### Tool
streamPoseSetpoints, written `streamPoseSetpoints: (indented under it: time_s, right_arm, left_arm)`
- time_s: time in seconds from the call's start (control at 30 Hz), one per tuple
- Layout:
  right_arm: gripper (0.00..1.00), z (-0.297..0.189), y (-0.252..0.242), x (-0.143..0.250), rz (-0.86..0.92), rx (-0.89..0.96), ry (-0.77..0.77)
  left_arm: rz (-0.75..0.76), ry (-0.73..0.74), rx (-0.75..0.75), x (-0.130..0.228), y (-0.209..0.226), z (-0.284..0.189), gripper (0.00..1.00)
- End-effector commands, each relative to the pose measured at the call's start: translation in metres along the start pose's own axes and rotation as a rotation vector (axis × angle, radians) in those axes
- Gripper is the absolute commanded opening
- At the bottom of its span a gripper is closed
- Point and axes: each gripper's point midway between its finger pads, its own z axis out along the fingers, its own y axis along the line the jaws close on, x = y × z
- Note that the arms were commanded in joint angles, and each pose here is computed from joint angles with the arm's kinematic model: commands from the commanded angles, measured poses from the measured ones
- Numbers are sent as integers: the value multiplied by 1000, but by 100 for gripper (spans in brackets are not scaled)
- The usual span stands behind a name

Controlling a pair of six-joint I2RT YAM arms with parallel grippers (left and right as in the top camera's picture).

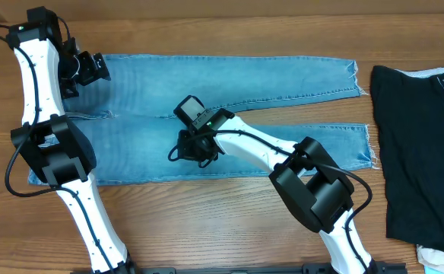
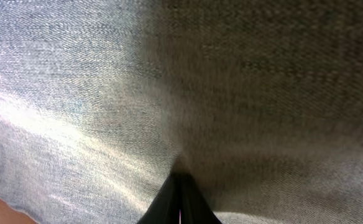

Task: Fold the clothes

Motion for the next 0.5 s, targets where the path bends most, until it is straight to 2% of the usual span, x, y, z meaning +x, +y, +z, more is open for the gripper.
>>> streamPoseSetpoints:
  time_s: [0.0,0.1,0.2,0.4,0.47]
  right_arm:
    - [4,43,-35,50,20,129,153]
    - [4,0,-14,16,-48,127,35]
    - [4,-52,-3,-26,-121,192,-225]
    - [4,-44,-29,-74,-124,234,-354]
    - [4,-33,-40,-83,-100,240,-356]
  left_arm:
    - [10,-52,17,-5,-10,-23,100]
    - [10,-52,17,-5,-10,-23,100]
    - [10,-52,17,-5,-10,-23,100]
    - [10,-52,17,-5,-10,-23,100]
    - [10,-52,17,-5,-10,-23,100]
